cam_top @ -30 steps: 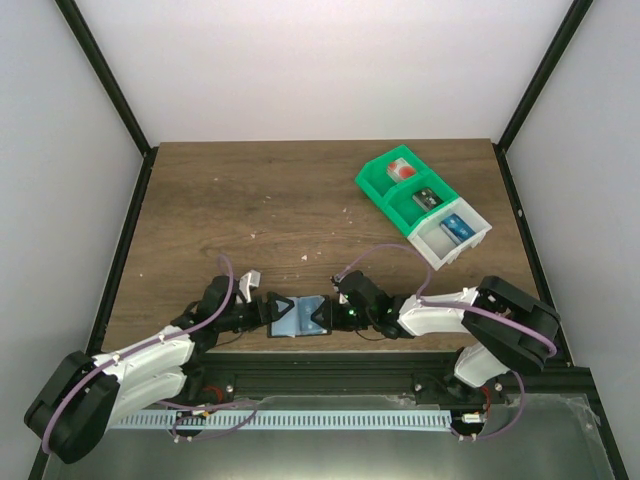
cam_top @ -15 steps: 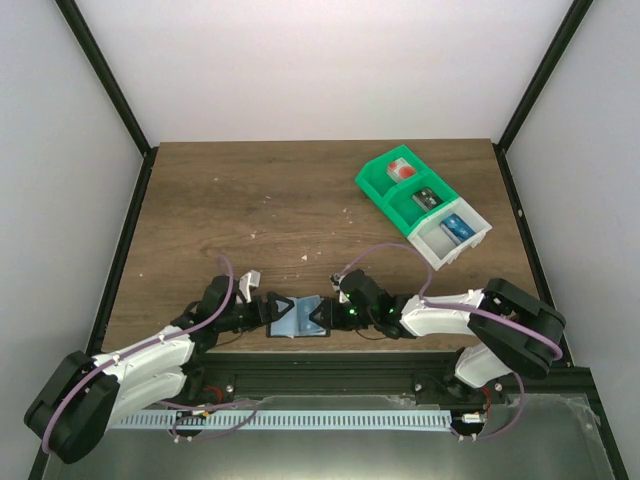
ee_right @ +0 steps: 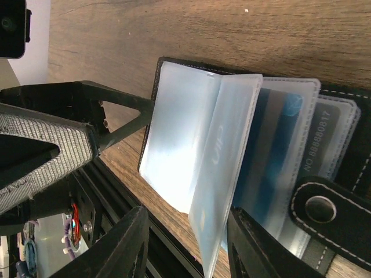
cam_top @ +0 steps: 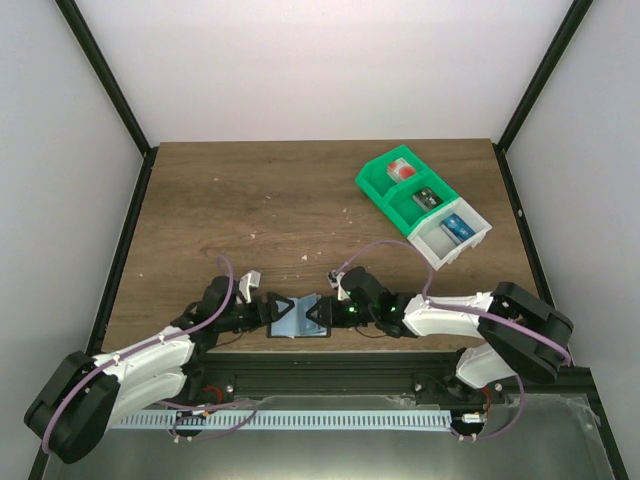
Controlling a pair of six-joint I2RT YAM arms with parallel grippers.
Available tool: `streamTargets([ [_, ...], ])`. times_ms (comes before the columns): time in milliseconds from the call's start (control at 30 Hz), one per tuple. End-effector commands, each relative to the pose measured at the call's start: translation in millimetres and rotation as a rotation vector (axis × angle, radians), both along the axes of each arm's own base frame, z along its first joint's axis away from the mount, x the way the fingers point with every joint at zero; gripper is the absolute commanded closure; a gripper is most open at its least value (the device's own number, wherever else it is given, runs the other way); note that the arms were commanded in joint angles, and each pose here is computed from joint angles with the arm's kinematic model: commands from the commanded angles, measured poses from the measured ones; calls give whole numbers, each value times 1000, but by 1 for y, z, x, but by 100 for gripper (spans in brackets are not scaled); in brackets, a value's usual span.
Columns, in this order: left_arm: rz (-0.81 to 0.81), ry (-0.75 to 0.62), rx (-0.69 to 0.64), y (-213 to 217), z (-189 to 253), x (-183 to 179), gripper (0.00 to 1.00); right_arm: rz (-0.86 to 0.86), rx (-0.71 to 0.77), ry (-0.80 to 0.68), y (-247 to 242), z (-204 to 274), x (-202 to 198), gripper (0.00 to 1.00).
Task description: Take the credit cards out of the card holder
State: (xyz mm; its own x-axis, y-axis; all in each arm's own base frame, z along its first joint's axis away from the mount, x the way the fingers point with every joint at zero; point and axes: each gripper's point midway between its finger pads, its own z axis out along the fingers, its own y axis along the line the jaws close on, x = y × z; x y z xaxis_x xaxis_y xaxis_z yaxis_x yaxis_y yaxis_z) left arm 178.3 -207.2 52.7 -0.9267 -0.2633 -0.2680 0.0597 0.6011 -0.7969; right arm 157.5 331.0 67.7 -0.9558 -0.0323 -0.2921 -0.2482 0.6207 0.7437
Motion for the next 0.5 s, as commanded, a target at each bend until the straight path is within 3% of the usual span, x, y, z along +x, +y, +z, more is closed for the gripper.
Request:
streamTargets([
  [0, -6, 49, 5, 3, -11, -10, 7, 36, 30, -25, 11, 13, 0, 61],
  [200, -2, 36, 0, 2, -5, -7, 7, 33, 8, -4, 11, 4, 0, 61],
  [467, 0, 29, -3, 2, 0, -5, 7, 71, 113, -24, 22, 21, -3, 63],
])
